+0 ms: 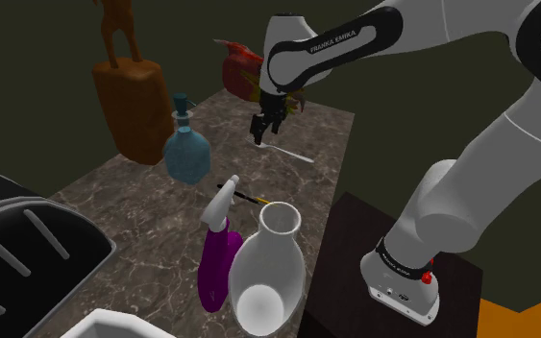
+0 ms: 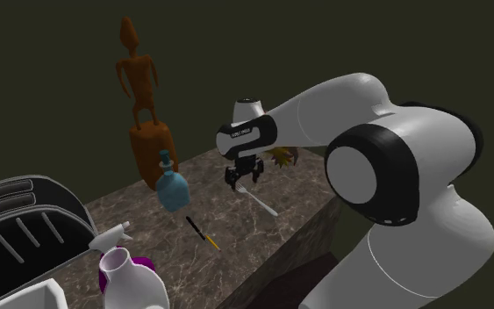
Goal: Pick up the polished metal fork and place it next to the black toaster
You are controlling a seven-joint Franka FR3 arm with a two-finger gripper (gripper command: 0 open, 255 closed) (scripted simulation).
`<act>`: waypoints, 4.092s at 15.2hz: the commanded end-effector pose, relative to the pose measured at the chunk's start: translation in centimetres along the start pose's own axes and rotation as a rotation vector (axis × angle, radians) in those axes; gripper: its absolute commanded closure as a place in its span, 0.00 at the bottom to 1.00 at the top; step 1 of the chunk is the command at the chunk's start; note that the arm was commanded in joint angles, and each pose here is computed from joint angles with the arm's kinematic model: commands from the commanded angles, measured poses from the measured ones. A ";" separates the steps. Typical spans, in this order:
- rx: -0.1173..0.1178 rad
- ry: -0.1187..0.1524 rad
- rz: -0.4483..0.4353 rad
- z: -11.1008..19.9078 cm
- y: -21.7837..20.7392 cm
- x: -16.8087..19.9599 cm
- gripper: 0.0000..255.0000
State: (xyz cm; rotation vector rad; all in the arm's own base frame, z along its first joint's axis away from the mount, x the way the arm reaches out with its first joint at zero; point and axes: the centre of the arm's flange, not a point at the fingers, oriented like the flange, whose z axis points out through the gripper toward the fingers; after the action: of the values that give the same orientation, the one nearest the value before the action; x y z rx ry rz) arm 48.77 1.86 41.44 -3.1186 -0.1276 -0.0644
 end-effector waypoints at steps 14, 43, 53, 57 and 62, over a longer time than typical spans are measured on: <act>0.000 0.001 -0.001 2.5 0.0 0.1 1.00; 0.000 0.001 -0.001 -9.1 -0.2 0.5 1.00; 0.000 0.001 -0.001 -14.4 -0.3 0.8 1.00; 0.000 0.001 -0.001 -16.5 -0.4 0.9 1.00; 0.000 0.001 -0.001 -19.1 -0.4 1.0 1.00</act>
State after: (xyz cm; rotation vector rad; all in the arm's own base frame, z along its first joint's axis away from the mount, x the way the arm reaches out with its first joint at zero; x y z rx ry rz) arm 48.91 1.85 59.96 -3.1185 -0.1283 -0.0663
